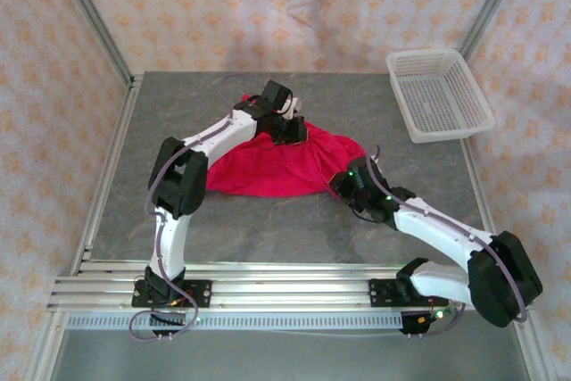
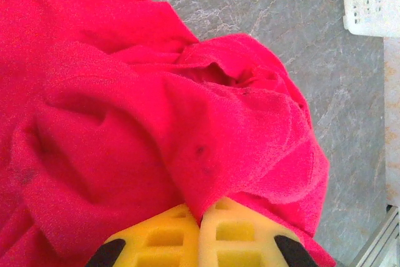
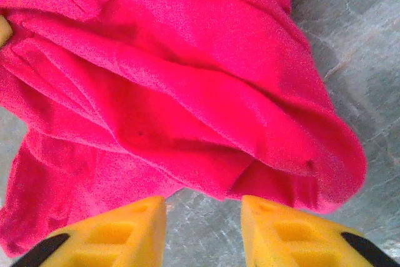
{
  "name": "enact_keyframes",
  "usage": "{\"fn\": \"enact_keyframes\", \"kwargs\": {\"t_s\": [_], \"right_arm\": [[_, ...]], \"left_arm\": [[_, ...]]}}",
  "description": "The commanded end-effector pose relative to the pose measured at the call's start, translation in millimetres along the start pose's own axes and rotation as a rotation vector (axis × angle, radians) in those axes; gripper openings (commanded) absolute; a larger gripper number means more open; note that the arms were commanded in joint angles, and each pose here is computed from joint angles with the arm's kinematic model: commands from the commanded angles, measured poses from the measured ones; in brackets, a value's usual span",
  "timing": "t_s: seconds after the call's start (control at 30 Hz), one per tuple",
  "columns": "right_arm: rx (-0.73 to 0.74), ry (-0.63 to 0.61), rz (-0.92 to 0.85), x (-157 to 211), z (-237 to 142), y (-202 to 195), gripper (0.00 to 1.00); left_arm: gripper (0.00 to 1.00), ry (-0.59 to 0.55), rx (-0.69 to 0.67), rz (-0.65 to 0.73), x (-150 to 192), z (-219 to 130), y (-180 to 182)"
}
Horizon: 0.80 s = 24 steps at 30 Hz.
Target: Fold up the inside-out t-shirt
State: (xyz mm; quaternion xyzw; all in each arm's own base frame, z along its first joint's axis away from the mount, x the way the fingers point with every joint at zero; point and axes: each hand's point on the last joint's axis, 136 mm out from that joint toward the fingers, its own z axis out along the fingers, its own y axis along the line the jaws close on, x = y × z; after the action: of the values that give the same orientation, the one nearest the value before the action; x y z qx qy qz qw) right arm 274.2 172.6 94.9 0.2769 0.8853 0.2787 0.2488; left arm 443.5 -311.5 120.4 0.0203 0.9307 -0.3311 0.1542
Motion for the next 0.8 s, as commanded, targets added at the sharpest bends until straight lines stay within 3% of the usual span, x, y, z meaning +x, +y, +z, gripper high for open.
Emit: {"fn": "enact_keyframes", "kwargs": {"t_s": [0.0, 0.37, 0.5, 0.6, 0.77], "right_arm": [[-0.038, -0.029, 0.05, -7.3, 7.1, 14.5, 0.4], [-0.007, -0.029, 0.137, -4.6, 36.2, 5.8, 0.44], [0.013, -0.073, 0.125, -14.0, 32.1, 6.0, 0.15], [0.034, -0.095, 0.071, -22.1, 21.9, 12.3, 0.02], [0.033, -0.12, -0.02, -34.9, -2.0, 31.2, 0.0]], "left_arm": [[0.0, -0.014, 0.005, 0.02, -6.1, 0.0, -7.7], [0.0, -0.011, -0.003, 0.032, -5.5, -3.9, -8.1], [0.0, -0.006, -0.003, 0.03, -5.1, -2.3, -7.0], [0.0, -0.003, -0.008, 0.036, -5.1, -2.1, -6.3], [0.0, 0.0, -0.012, 0.047, -6.1, -4.0, -8.3]]}}
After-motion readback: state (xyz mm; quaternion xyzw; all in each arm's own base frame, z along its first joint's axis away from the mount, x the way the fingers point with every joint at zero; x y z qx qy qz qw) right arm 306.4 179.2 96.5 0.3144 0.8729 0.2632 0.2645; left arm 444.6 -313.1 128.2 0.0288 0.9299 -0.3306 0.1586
